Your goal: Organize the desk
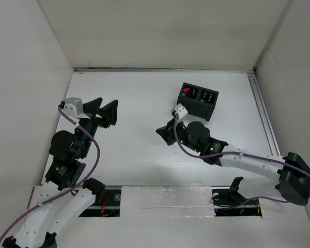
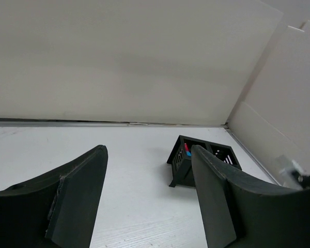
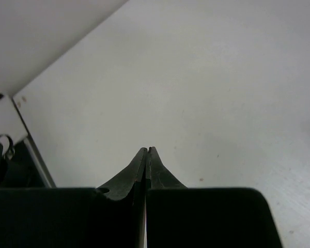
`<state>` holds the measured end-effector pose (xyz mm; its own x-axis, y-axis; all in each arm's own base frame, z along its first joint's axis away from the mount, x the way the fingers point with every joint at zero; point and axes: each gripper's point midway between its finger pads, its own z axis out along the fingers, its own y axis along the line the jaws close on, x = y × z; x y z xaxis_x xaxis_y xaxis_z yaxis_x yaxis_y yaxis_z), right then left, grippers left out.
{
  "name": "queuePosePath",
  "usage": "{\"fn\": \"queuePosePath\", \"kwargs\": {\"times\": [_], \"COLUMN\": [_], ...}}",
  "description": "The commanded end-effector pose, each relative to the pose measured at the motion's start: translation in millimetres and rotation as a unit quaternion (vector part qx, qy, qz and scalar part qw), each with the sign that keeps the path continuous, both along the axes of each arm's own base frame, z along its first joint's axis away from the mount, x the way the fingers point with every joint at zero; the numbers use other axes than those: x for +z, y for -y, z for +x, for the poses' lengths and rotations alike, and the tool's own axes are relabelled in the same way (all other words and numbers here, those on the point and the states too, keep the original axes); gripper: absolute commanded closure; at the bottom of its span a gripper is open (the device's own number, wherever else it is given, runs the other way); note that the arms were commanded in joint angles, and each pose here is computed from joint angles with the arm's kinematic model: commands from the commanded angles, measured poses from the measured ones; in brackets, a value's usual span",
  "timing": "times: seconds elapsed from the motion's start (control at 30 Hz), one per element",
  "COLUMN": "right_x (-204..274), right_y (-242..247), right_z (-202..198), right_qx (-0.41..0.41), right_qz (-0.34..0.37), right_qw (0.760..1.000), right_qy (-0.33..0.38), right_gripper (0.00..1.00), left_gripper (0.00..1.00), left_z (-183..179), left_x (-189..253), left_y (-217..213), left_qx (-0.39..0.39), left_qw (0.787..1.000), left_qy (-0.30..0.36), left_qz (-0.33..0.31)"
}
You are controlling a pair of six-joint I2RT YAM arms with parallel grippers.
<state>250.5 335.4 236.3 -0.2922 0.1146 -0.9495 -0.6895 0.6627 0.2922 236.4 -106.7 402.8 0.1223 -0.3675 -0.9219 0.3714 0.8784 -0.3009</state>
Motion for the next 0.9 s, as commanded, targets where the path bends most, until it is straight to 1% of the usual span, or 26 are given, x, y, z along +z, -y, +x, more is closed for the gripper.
{"fn": "queuePosePath", "kwargs": {"times": [0.0,0.1,0.17,0.2,0.23,0.3,0.37,0.4,0.47,0.63,0.87], "right_x": [-3,-30,-40,-43,-53,-56,-71,-65,-74,-76,-65], "right_y": [-9,-16,-21,-28,-33,-46,-56,-64,-72,-80,-75], "right_z": [-20,-34,-36,-45,-44,-50,-49,-51,-51,-40,-27], "right_qx": [0.04,0.066,0.076,0.099,0.103,0.124,0.138,0.153,0.163,0.155,0.123], "right_qz": [0.008,-0.013,-0.014,-0.012,-0.018,-0.015,-0.03,-0.024,-0.034,-0.048,-0.058], "right_qw": [0.999,0.998,0.997,0.995,0.994,0.991,0.988,0.986,0.983,0.984,0.99], "right_qy": [0.019,-0.009,-0.019,-0.028,-0.038,-0.052,-0.066,-0.065,-0.075,-0.067,-0.046], "right_gripper": [1.0,1.0,0.98,0.97,0.96,0.96,0.96,0.96,0.95,0.94,0.92], "left_gripper": [0.37,0.37,0.37,0.37,0.37,0.37,0.37,0.37,0.37,0.37,0.39], "left_z": [-3,-1,1,1,2,4,5,4,7,4,1], "left_x": [12,9,7,8,6,4,3,4,1,3,4], "left_y": [3,6,8,9,9,10,11,11,12,14,18], "left_qx": [-0.012,-0.016,-0.019,-0.02,-0.019,-0.018,-0.02,-0.021,-0.02,-0.028,-0.041], "left_qw": [1.0,1.0,1.0,1.0,1.0,1.0,1.0,1.0,1.0,1.0,0.999], "left_qy": [0.024,0.02,0.017,0.018,0.017,0.014,0.012,0.012,0.008,0.011,0.017], "left_qz": [-0.012,-0.008,-0.004,-0.004,-0.003,0.0,0.002,0.002,0.005,0.007,0.01]}}
